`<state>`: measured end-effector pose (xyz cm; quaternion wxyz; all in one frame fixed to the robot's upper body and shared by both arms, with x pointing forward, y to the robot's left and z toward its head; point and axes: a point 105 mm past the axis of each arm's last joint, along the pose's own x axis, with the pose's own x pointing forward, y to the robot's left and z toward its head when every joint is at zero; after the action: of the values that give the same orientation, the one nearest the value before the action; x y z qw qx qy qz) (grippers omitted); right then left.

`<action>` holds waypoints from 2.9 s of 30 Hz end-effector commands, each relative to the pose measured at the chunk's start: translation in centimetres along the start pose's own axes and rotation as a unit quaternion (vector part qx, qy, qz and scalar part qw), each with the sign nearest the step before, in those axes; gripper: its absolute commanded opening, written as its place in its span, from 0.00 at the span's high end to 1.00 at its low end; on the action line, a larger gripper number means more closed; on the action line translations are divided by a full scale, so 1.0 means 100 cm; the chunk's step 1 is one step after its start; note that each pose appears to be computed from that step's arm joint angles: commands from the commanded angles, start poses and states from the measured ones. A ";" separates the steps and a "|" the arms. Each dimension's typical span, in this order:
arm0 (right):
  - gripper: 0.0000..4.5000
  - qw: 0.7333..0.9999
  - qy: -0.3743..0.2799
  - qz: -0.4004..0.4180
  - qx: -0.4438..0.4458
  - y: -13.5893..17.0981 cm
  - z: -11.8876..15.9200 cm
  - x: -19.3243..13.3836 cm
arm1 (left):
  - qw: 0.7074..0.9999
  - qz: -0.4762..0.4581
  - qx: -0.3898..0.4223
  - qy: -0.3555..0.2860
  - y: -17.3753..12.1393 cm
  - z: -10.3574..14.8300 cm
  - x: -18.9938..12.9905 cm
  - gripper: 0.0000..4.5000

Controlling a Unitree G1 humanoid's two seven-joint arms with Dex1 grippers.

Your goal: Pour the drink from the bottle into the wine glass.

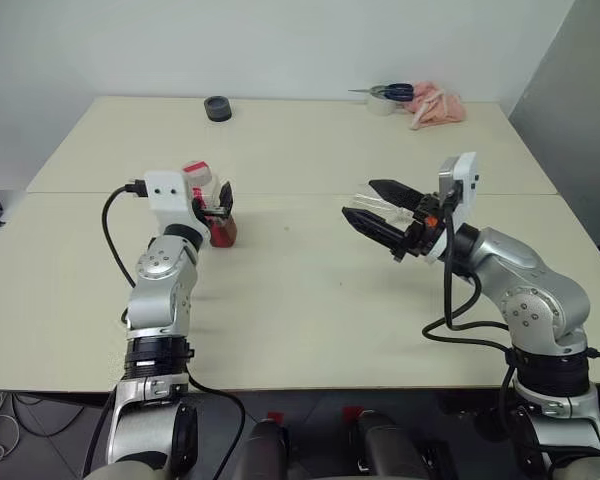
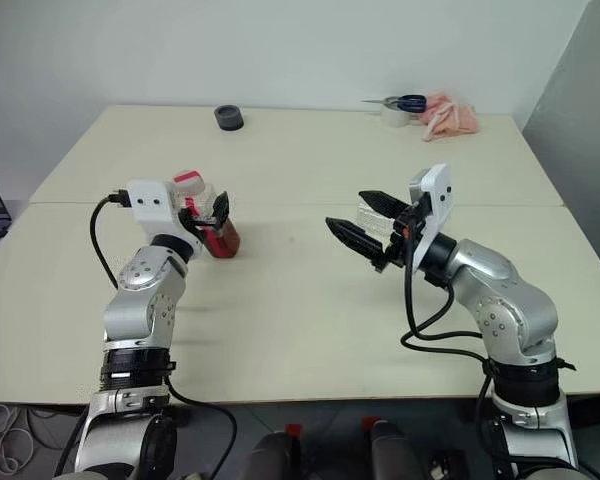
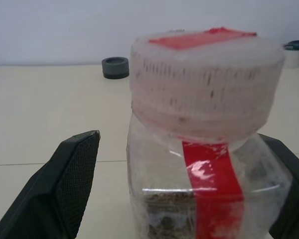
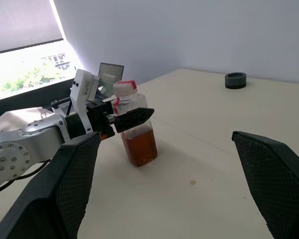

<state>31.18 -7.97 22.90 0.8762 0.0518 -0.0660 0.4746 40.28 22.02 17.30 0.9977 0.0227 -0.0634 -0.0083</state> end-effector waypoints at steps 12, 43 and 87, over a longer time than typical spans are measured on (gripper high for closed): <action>0.00 1.000 -0.023 -0.010 -0.013 0.002 0.015 -0.005 | 0.999 -0.009 -0.003 -0.049 0.000 0.022 0.004 0.13; 0.00 0.997 -0.034 -0.058 -0.043 0.002 0.025 0.046 | 0.940 -0.332 -0.003 -0.082 -0.132 0.061 -0.033 0.56; 0.58 0.985 -0.028 0.162 -0.059 0.037 0.038 0.055 | 0.857 -0.514 -0.003 -0.044 -0.163 0.063 -0.088 0.56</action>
<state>32.52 -2.02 24.83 0.8298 0.0253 -0.0777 0.5520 33.14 6.77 20.10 0.8881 0.0479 -0.0667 -0.4523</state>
